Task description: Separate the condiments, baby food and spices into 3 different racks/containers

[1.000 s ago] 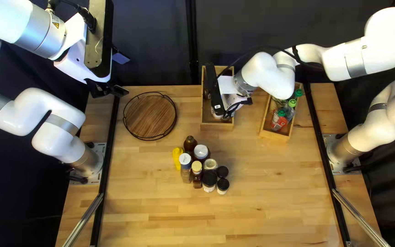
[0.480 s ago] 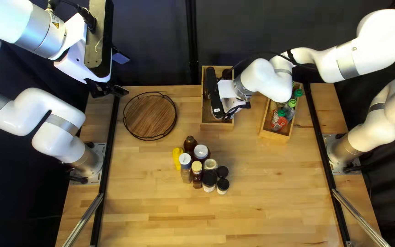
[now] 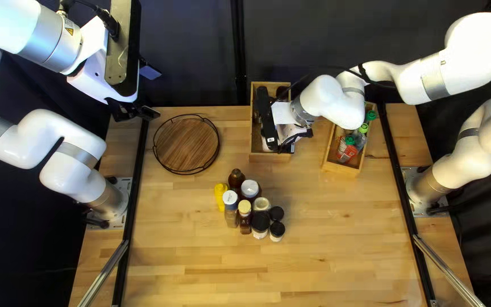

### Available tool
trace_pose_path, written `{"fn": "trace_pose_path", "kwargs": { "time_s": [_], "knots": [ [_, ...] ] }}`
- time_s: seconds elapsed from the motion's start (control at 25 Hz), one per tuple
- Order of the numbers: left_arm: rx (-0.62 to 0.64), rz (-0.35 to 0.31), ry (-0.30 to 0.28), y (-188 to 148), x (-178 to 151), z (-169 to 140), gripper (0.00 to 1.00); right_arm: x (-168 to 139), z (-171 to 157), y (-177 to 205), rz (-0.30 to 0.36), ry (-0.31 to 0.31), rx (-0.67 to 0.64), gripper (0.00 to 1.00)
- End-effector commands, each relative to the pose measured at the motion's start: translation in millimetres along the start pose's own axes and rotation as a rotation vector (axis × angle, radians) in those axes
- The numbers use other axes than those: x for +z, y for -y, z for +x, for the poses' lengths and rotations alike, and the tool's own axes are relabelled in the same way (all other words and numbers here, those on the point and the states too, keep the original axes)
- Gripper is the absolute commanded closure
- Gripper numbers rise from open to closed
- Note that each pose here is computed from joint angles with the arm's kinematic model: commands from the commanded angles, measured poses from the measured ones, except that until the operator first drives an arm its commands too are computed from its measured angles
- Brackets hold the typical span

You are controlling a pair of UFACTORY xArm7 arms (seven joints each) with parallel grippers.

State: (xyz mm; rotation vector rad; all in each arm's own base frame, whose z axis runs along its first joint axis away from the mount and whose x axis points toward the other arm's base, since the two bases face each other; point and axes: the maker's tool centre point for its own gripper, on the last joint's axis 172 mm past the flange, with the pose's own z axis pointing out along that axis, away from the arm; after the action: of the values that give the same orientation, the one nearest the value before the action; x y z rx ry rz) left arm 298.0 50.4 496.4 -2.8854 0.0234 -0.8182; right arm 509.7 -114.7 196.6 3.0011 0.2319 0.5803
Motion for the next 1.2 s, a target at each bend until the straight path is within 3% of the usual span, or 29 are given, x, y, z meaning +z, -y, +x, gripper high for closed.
{"fn": "trace_pose_path", "kwargs": {
  "time_s": [0.04, 0.32, 0.44, 0.84, 1.04, 1.2],
  "knots": [
    [0.0, 0.0, 0.0, 0.0, 0.0, 0.0, 0.0, -49.5, -2.1, 26.0, 0.07, -0.028, 0.041, 0.0],
    [0.0, 0.0, 0.0, 0.0, 0.0, 0.0, 0.0, -133.9, -21.3, 50.6, 0.098, -0.079, 0.097, 0.0],
    [0.0, 0.0, 0.0, 0.0, 0.0, 0.0, 0.0, -178.1, -39.8, 58.3, 0.061, -0.108, 0.109, 0.0],
    [0.0, 0.0, 0.0, 0.0, 0.0, 0.0, 0.0, -269.6, -85.2, 53.8, -0.065, -0.143, 0.169, 0.0],
    [0.0, 0.0, 0.0, 0.0, 0.0, 0.0, 0.0, -304.5, -98.5, 52.3, -0.095, -0.135, 0.202, 0.0],
    [0.0, 0.0, 0.0, 0.0, 0.0, 0.0, 0.0, -309.8, -100.1, 54.5, -0.088, -0.131, 0.213, 0.0]
  ]
}}
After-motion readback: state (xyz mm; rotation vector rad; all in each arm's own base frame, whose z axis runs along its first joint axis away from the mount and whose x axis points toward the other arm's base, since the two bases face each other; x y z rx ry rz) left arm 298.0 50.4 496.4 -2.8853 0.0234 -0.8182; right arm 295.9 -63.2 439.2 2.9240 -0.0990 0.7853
